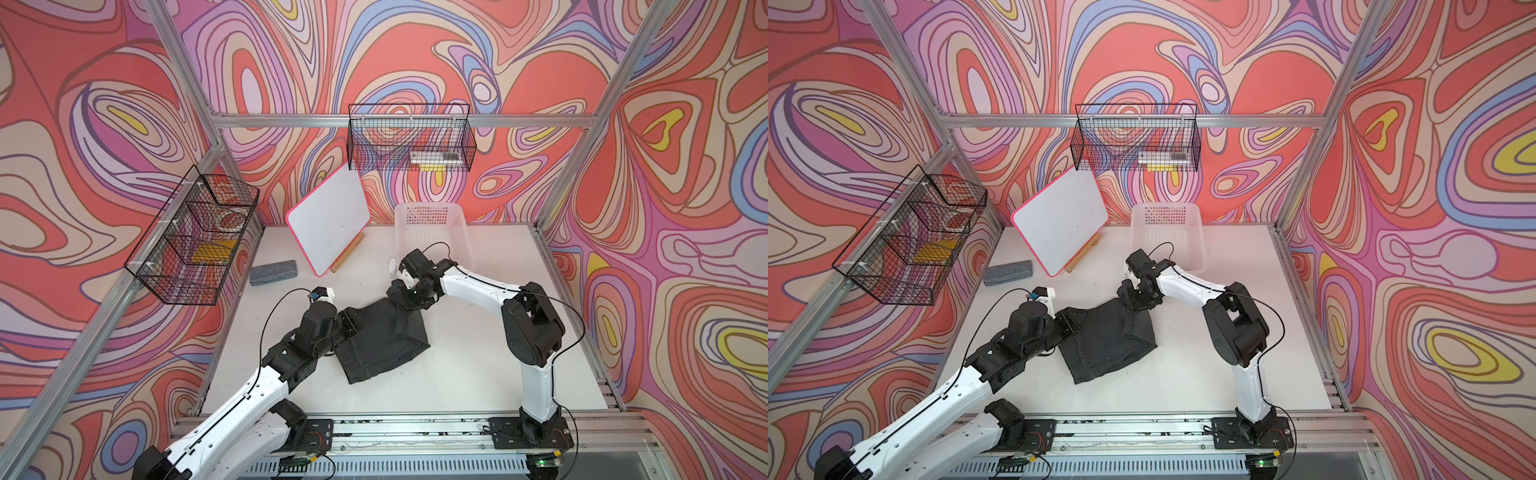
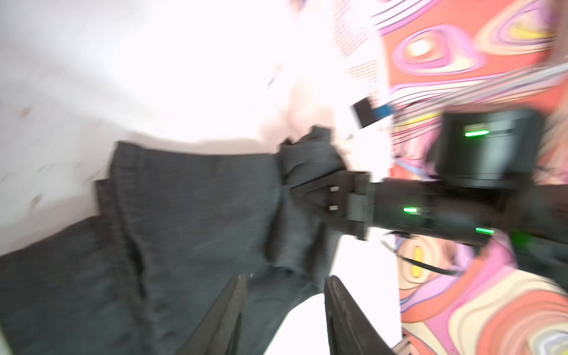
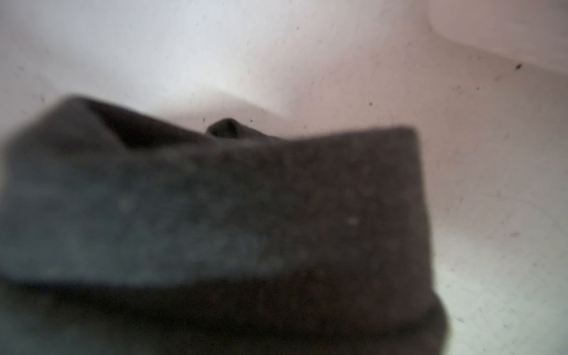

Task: Roll up the long pants
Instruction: Roll the long pant at the center of the board.

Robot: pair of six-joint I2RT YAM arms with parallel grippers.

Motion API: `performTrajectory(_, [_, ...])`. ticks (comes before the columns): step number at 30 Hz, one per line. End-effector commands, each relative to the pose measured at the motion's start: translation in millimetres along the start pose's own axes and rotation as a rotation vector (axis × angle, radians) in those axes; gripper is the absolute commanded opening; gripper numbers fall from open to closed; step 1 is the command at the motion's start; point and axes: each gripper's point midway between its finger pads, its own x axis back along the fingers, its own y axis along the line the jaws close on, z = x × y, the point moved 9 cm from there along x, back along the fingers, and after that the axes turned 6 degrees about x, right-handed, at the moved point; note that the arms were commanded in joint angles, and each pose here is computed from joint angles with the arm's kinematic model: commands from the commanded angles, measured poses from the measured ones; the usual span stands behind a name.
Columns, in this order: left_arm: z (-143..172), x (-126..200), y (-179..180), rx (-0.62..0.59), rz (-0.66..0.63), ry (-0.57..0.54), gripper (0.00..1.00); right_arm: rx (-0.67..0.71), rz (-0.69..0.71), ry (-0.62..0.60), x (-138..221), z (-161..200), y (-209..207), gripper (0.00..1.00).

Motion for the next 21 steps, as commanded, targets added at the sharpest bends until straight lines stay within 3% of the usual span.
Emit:
performTrajectory(1, [9.0,-12.5,25.3,0.049,-0.179,0.071,0.46,0.200,0.196,0.151,-7.4,13.0,23.8,0.19])
performTrajectory(4, [-1.9,-23.0,8.4,0.096,-0.142,0.059,0.48,0.301,0.310,0.184,-17.4,12.5,48.4,0.27])
performTrajectory(7, [-14.9,-33.9,-1.7,0.186,-0.111,0.025,0.49,0.306,0.346,0.152,-24.4,14.3,64.1,0.36])
performTrajectory(12, [-27.2,-31.6,10.2,0.376,-0.088,-0.041,0.50,0.319,0.431,-0.006,-19.8,10.7,72.5,0.43])
performTrajectory(14, [-33.1,-26.1,14.4,0.414,-0.092,-0.047,0.50,0.385,0.482,-0.094,-16.5,12.9,77.9,0.45])
performTrajectory(21, [-41.1,-42.2,11.1,0.452,-0.086,0.055,0.54,0.419,0.359,-0.283,-5.5,15.4,92.7,0.51])
